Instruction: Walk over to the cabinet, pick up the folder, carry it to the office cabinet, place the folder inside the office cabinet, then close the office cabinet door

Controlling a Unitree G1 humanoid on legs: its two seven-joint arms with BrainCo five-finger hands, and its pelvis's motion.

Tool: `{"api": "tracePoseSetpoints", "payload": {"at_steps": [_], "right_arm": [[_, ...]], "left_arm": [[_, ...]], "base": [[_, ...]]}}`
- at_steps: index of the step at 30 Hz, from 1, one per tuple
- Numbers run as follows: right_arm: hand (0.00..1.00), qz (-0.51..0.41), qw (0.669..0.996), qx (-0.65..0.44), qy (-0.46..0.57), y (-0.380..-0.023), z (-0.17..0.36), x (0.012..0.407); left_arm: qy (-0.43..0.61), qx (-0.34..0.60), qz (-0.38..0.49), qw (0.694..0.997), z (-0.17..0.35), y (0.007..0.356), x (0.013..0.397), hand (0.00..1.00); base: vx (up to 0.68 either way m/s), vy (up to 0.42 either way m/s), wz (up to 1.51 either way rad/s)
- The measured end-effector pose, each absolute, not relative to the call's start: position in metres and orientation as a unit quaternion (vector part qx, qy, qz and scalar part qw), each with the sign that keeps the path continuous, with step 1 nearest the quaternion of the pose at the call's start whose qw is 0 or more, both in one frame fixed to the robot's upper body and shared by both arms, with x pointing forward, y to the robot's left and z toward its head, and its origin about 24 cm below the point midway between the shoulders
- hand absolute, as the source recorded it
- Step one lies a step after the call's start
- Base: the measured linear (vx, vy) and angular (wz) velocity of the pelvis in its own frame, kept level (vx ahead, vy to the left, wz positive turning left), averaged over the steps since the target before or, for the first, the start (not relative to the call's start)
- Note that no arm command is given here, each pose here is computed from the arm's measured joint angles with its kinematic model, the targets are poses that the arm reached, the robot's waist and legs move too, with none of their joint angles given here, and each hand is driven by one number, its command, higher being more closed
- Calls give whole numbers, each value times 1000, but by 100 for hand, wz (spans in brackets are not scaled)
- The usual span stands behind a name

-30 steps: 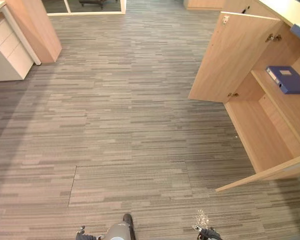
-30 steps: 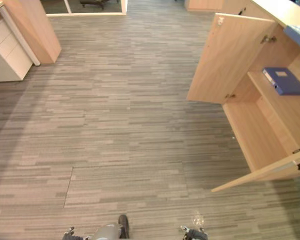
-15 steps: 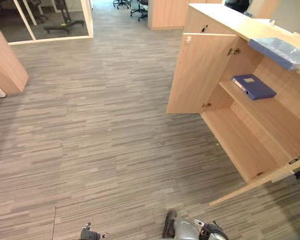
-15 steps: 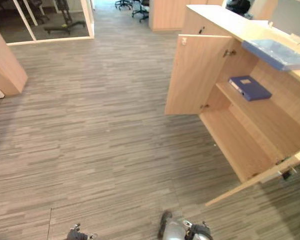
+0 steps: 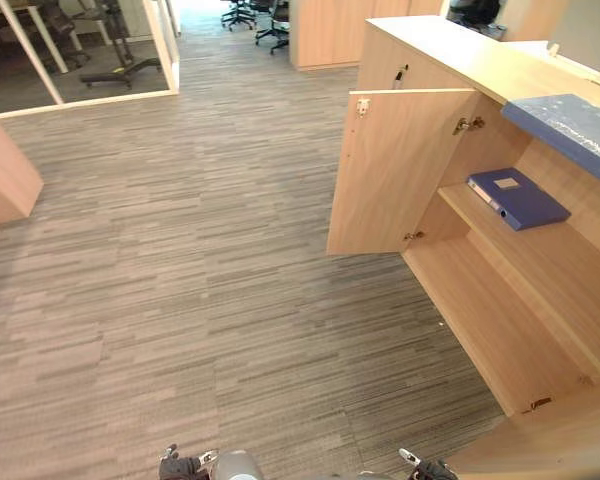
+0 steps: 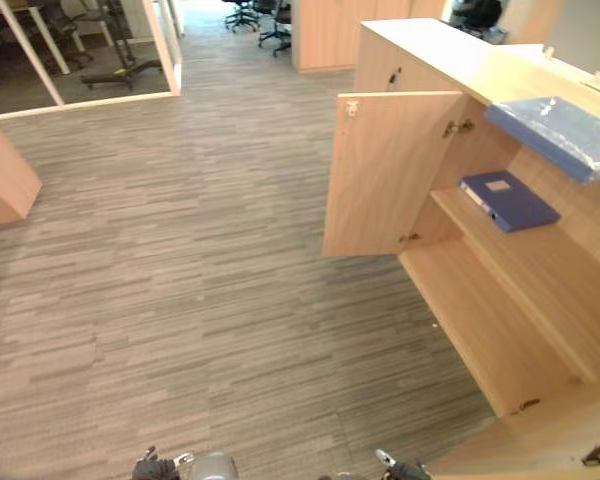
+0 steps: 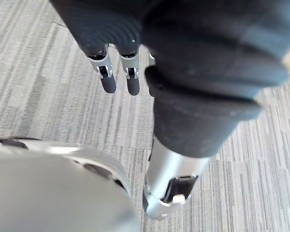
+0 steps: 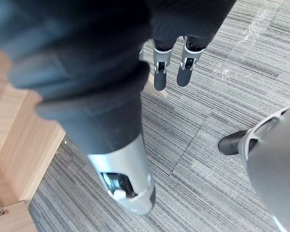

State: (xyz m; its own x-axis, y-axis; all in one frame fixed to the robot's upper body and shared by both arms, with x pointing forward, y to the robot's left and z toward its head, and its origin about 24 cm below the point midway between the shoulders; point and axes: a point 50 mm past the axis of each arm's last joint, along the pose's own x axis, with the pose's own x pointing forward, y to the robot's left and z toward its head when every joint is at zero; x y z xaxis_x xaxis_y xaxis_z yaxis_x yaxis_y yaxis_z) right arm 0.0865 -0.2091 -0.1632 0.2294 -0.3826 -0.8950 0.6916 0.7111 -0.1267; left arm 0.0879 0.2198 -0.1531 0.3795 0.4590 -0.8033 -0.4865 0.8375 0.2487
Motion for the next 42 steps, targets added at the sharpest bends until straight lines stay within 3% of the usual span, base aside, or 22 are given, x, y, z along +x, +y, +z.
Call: {"api": "tracePoseSetpoints", "payload": {"at_steps": [8,12,17,27,32,36,42], "right_arm": [[0,-304,792,124,515,-193,-162,98],[0,-303,767,162,542,-173,-169,85],[0,-331,754,183,537,-184,-169,79],[0,-334,768,149,526,-205,-166,83],[0,-345,766,147,522,-211,-165,82],[0,-370,746,168,528,-210,-167,70],[0,-380,726,176,546,-211,-171,56]], "left_arm": [[477,4,285,832,-152,227,86,0],[502,-18,329,799,-156,239,62,0],[531,-35,347,772,-162,234,38,0],[552,20,270,789,-165,225,50,0],[524,17,247,815,-162,216,80,0],[514,4,226,828,-162,198,91,0],[501,-12,248,829,-159,209,86,0]], "base": [[414,361,-53],[381,290,-33],[312,193,-80],[139,-78,-53],[77,-102,-44],[75,-59,-17],[197,-76,-58]]}}
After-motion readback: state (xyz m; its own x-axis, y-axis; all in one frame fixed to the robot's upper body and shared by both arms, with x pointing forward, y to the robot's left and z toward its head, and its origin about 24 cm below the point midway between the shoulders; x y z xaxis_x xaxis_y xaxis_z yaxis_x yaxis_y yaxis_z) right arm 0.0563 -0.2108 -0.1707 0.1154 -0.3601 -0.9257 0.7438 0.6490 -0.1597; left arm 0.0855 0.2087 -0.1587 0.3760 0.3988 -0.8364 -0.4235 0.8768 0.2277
